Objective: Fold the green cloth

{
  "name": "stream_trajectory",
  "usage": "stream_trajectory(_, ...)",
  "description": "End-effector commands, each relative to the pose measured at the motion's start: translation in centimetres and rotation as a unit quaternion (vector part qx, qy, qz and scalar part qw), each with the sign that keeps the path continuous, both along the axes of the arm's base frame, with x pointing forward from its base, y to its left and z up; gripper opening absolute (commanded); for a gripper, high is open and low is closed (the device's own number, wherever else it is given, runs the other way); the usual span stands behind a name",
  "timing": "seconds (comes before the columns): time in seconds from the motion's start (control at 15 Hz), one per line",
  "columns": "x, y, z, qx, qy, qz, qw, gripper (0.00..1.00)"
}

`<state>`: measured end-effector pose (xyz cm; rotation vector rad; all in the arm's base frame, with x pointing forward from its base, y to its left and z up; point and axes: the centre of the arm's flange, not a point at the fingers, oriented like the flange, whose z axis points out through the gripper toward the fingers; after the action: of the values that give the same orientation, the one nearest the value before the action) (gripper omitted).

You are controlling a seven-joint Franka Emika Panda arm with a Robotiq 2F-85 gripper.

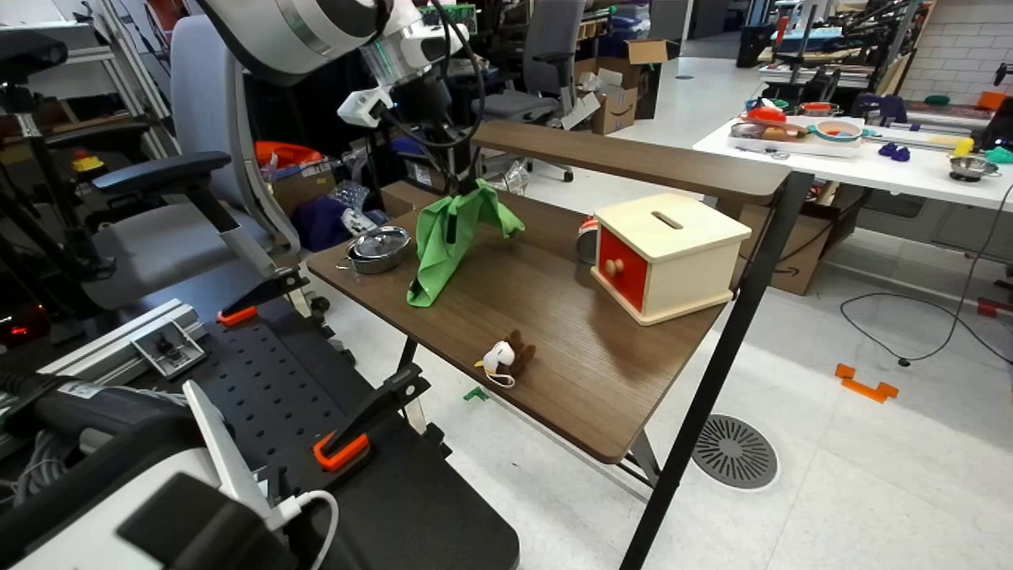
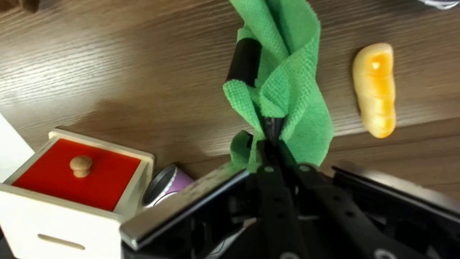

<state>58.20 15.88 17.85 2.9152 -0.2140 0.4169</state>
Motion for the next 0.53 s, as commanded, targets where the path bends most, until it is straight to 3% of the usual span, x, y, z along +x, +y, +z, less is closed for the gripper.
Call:
stream_trajectory(0.0,-2.5,3.3,-1.8,0.003,0.016,0.012,0.9998,0.01)
stream_trajectory(0.27,-6.2,5.0,-4.5,-0.003,0.041,0.031,0.9986,0.01)
stream_trajectory(0.47,-8.3,3.9,-6.7,-0.010,0.059,0.032,0.9977,0.01)
